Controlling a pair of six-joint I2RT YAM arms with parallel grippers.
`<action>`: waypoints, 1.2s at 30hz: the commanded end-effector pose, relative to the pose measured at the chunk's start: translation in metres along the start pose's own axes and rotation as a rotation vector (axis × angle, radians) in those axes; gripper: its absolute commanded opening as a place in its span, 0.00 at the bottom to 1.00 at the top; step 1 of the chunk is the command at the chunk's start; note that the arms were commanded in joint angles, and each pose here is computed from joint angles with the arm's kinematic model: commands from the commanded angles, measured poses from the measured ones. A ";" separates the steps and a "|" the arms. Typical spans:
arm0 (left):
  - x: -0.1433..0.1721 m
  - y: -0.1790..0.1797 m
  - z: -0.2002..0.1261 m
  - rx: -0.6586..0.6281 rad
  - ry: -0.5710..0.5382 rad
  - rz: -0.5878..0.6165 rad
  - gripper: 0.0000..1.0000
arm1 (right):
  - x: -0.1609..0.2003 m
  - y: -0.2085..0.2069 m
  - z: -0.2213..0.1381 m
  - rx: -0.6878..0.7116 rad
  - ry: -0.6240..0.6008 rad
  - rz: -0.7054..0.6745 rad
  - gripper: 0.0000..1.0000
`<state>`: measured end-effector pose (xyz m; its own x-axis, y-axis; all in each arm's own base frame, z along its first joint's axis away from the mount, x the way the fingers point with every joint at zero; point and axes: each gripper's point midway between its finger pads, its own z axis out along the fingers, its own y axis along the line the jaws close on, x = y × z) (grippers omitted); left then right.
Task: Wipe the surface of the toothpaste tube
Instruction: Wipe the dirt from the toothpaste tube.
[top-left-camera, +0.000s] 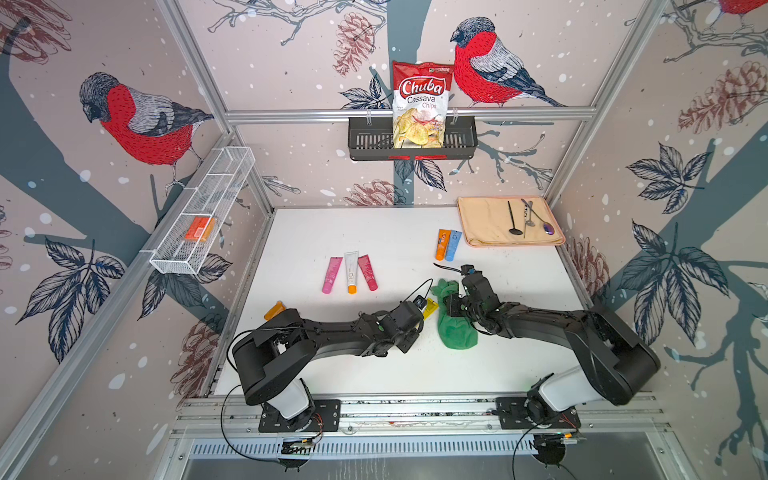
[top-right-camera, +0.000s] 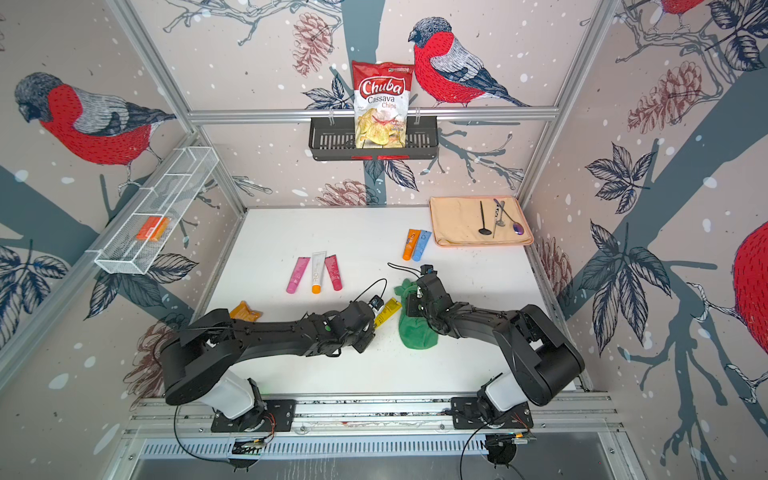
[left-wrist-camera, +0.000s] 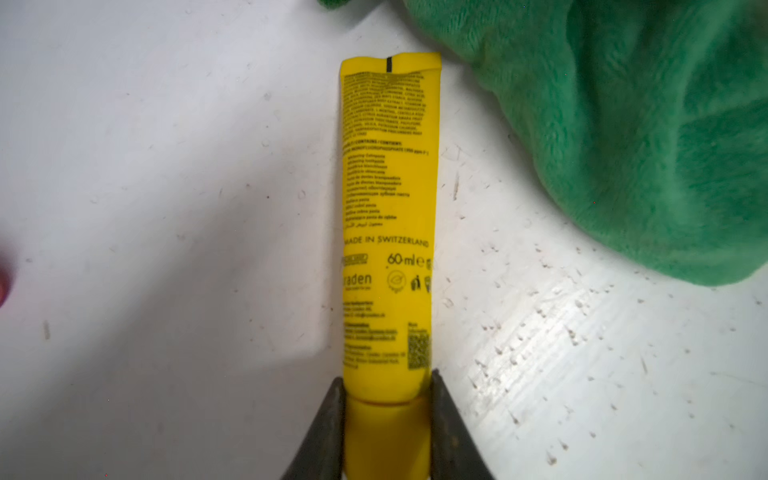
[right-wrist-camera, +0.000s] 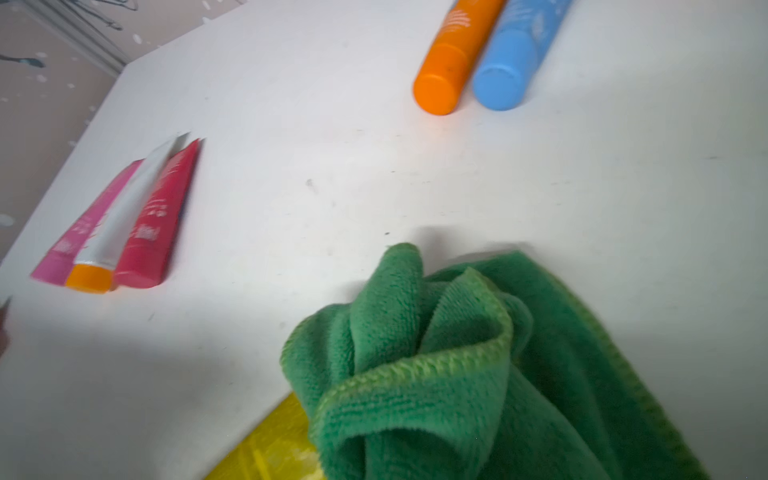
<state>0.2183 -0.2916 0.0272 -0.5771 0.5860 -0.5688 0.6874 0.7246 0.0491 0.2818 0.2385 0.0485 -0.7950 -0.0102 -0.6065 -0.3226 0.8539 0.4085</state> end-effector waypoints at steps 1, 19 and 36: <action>-0.001 0.000 -0.001 0.005 -0.009 -0.006 0.20 | 0.006 0.057 -0.010 -0.220 0.044 -0.035 0.09; -0.003 -0.001 -0.004 0.012 -0.022 -0.005 0.19 | 0.040 0.044 0.027 -0.146 0.173 -0.015 0.09; -0.003 0.001 -0.004 0.002 -0.021 -0.013 0.19 | 0.024 -0.015 0.020 0.105 0.141 -0.026 0.09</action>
<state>0.2177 -0.2878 0.0285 -0.5792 0.5814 -0.5714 0.6830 0.7288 0.0492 0.2960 0.2473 0.0266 -0.8283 -0.0355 -0.5591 -0.2995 0.8715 0.3883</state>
